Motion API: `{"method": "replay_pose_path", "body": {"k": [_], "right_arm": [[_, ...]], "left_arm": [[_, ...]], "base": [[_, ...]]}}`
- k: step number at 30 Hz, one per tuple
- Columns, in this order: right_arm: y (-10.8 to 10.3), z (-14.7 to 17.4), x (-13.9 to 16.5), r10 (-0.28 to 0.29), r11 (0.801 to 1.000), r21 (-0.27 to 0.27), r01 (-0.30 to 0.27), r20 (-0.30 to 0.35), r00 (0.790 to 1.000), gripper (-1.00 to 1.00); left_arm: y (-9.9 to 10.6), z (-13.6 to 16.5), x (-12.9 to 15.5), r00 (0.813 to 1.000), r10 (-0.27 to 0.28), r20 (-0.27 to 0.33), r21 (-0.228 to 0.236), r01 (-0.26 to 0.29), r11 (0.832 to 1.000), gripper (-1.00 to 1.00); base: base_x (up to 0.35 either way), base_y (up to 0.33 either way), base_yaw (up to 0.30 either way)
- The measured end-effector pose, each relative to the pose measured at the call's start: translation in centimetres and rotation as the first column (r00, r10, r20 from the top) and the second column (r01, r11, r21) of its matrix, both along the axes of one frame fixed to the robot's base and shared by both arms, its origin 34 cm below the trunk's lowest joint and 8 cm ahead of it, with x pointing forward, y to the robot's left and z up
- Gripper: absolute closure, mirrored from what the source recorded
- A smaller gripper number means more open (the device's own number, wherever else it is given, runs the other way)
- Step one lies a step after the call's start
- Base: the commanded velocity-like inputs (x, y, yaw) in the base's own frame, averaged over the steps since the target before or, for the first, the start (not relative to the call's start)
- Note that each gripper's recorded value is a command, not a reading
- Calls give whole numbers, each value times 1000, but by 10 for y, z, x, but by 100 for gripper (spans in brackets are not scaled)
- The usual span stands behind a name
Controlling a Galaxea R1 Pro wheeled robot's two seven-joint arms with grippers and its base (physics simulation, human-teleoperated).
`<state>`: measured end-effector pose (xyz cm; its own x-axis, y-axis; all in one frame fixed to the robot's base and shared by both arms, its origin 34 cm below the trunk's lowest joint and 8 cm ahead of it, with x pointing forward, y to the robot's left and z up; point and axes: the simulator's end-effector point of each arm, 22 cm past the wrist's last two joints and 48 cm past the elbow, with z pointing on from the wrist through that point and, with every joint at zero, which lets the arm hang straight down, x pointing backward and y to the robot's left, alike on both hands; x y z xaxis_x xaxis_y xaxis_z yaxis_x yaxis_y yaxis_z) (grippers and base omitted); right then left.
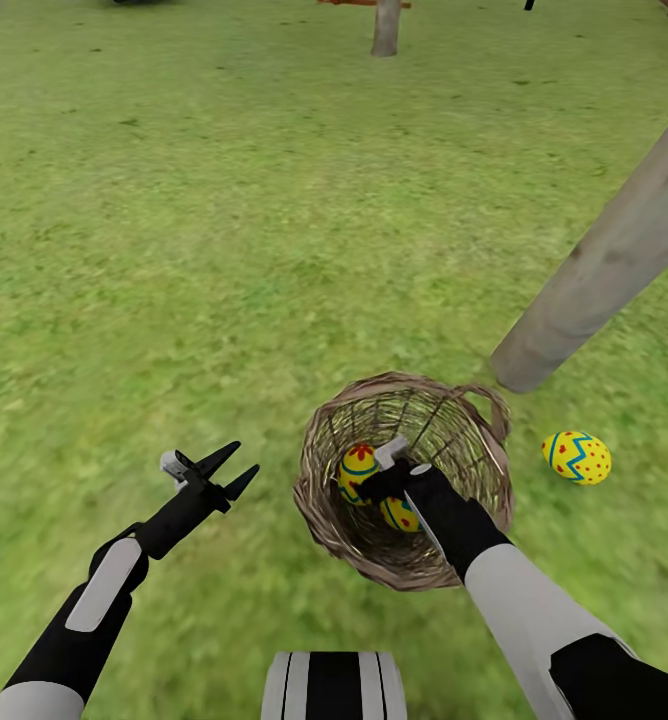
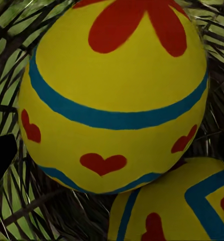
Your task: Take the three Easter eggs out of the wicker basket on the lawn in the garden, then place them on the lawn next to a single tree (choose any tree) so that all three eggs are next to the same tree and none are left in the basket.
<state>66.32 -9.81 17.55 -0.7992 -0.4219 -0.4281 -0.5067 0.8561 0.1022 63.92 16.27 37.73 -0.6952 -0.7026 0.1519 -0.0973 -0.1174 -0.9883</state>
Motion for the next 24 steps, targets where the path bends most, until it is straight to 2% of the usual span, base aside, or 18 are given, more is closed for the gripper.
{"method": "replay_pose_path", "body": {"k": [11, 24], "right_arm": [[3, 4, 10, -3, 1000, 7, 3, 30, 1000, -100], [3, -15, 1, -4, 1000, 9, 4, 3, 1000, -100]], "left_arm": [[0, -7, -1, 1000, 0, -12, -1, 0, 1000, -100], [-1, -27, -6, 999, 0, -46, 0, 0, 1000, -100]], "base": [[0, 0, 0], [0, 0, 0]]}}
